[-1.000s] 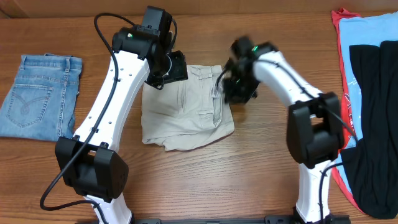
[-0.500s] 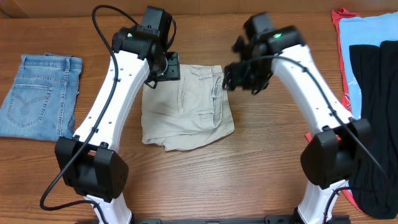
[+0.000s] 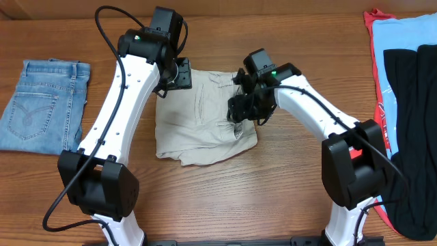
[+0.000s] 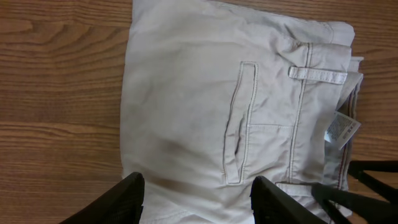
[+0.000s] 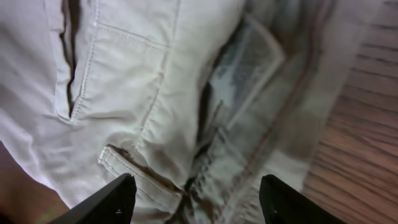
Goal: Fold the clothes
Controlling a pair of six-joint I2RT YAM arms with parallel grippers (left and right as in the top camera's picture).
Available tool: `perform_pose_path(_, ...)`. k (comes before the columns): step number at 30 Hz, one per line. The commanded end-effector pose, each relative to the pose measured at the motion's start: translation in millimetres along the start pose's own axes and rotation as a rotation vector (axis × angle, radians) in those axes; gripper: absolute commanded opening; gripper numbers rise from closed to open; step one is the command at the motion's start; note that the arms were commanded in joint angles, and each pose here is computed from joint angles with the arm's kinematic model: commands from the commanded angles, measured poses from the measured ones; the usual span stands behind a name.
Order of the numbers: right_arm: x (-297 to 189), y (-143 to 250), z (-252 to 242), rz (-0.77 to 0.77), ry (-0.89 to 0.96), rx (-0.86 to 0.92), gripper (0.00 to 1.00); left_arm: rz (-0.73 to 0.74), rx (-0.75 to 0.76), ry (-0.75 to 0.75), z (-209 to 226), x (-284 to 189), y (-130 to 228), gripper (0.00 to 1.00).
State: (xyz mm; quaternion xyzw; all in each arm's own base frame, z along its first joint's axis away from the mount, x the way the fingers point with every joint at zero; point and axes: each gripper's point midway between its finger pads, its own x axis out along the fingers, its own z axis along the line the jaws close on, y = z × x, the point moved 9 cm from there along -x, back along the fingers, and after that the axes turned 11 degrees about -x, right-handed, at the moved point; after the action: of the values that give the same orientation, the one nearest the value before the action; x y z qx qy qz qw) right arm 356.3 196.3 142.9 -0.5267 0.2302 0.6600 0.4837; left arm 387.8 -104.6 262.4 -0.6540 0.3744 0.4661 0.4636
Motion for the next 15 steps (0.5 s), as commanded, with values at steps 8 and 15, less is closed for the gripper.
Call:
perform_pose_path(8,9.4,1.7,2.8,-0.009,-0.044,-0.010,0.53,-0.029,0.020,0.001,-0.2,-7.0,-3.9,0.59)
perform_pose_path(15,33.1,13.9,5.8,0.051,-0.058,-0.013,0.08,-0.029,0.020,0.001,-0.1,-7.0,-4.0,0.59)
